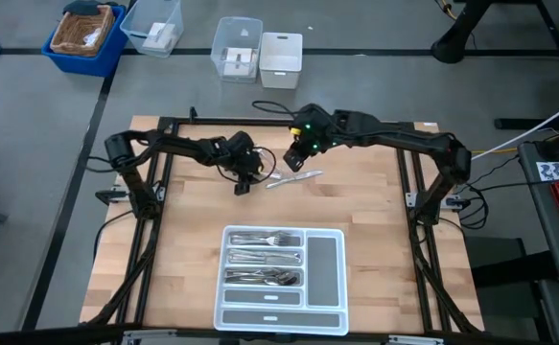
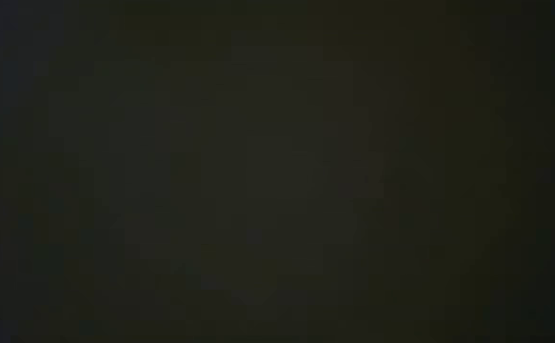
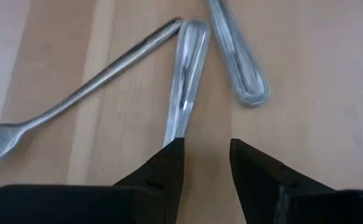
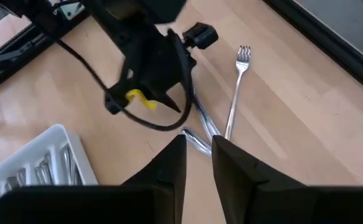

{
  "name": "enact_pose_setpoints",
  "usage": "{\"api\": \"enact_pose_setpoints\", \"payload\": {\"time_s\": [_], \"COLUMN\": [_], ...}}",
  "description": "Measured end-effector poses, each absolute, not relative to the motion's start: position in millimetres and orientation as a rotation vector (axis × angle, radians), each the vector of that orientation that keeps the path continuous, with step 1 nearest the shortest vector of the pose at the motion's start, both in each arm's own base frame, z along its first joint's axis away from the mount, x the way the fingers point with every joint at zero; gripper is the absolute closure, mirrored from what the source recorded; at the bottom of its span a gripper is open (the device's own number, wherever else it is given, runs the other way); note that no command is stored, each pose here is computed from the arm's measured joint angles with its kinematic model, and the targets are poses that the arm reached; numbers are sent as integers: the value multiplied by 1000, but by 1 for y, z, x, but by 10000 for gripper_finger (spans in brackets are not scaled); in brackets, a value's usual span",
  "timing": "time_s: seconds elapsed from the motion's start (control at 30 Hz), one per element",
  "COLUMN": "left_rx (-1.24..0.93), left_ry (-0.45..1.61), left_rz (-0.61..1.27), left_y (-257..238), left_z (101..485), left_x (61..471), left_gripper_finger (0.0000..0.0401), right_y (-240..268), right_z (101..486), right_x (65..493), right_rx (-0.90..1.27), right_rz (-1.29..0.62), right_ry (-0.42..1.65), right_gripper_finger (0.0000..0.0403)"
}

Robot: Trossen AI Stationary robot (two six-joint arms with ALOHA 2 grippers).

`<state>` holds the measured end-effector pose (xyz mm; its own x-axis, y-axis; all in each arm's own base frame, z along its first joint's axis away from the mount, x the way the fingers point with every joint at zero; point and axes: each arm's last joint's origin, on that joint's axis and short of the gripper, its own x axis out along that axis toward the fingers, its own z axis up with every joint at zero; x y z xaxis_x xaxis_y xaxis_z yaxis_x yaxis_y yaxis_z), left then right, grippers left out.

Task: Sort silverware
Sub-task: Put the silver knife into the middle section of the white silverware tray

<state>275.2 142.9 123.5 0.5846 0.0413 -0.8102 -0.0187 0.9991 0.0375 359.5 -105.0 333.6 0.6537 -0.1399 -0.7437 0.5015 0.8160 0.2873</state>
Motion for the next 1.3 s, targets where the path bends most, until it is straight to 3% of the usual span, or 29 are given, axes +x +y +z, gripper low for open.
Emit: {"api": "enact_pose_setpoints", "payload": {"time_s": [0.67,1.07,1.3], "left_rx": [84,28,9], "left_ry": [898,979,1032], "left_rz": [92,90,71], "left_y": [145,155,152], "left_z": [135,105,101], "left_x": [277,275,274], "left_gripper_finger": [284,284,341], "right_y": [-102,-102,-101], "right_z": [347,346,345], "right_x": [344,344,343], "right_rx": [461,436,412], "right_rz": [-413,-403,-394], "right_ry": [790,800,819], "right_gripper_finger": [325,325,325]}}
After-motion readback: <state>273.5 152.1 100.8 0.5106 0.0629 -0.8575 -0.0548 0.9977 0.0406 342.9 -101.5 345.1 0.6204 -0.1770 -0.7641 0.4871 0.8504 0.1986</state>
